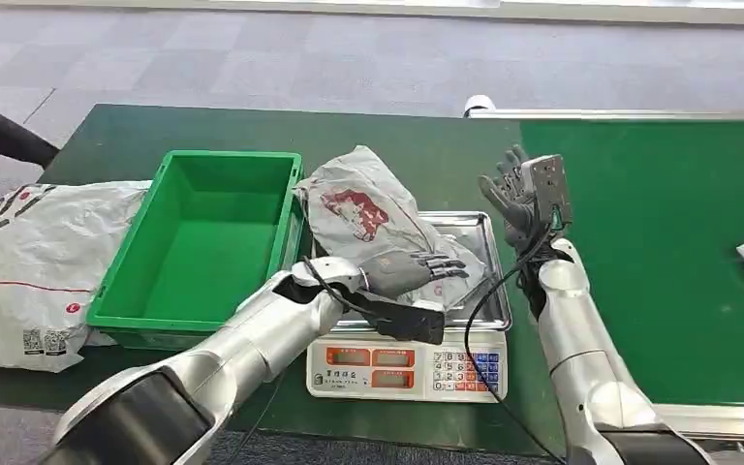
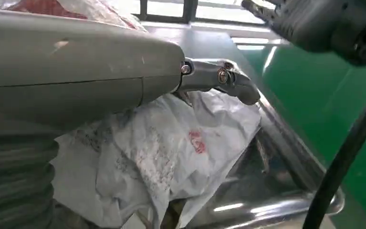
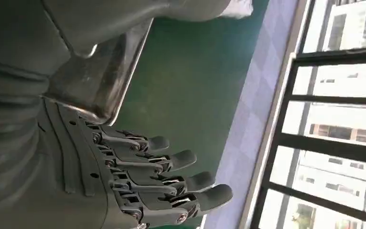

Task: Moved the parcel from conveyor to table for the left to box.

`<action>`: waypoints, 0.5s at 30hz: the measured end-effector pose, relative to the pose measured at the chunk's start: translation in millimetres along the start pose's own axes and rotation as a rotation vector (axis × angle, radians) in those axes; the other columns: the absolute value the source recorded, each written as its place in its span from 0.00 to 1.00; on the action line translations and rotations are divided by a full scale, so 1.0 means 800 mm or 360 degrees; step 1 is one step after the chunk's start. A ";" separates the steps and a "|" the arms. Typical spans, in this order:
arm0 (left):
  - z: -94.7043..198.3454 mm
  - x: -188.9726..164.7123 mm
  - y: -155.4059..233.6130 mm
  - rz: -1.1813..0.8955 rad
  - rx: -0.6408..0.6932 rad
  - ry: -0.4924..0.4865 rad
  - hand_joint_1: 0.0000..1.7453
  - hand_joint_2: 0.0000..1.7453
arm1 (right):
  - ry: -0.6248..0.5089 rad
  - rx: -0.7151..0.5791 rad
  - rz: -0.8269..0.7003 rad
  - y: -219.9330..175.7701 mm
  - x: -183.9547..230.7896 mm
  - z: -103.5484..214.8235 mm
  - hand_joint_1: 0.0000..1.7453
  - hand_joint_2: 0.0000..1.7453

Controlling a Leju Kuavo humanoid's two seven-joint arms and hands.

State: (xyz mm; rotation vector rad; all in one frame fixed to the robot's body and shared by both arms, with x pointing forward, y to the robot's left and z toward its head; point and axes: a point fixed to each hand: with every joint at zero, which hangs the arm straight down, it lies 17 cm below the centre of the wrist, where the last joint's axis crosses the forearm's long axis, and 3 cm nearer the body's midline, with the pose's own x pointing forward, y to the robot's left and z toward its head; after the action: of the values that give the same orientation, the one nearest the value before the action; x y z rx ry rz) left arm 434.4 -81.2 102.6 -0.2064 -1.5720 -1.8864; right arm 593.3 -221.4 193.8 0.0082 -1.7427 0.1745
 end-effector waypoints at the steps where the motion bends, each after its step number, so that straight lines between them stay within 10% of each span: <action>1: 0.001 -0.003 -0.002 -0.0002 -0.0021 0.0016 1.00 1.00 | -0.0004 0.0009 -0.0006 0.003 0.002 -0.001 0.00 1.00; 15: 0.012 -0.025 0.002 -0.0004 -0.0083 0.0120 1.00 1.00 | -0.0065 0.0089 -0.0064 0.021 0.031 -0.020 0.00 1.00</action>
State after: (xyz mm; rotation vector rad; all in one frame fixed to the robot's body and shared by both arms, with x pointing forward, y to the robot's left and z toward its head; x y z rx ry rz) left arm 447.4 -64.8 96.2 -0.1544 -1.4751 -1.9164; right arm 602.8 -200.8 219.1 0.0884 -1.7764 0.1946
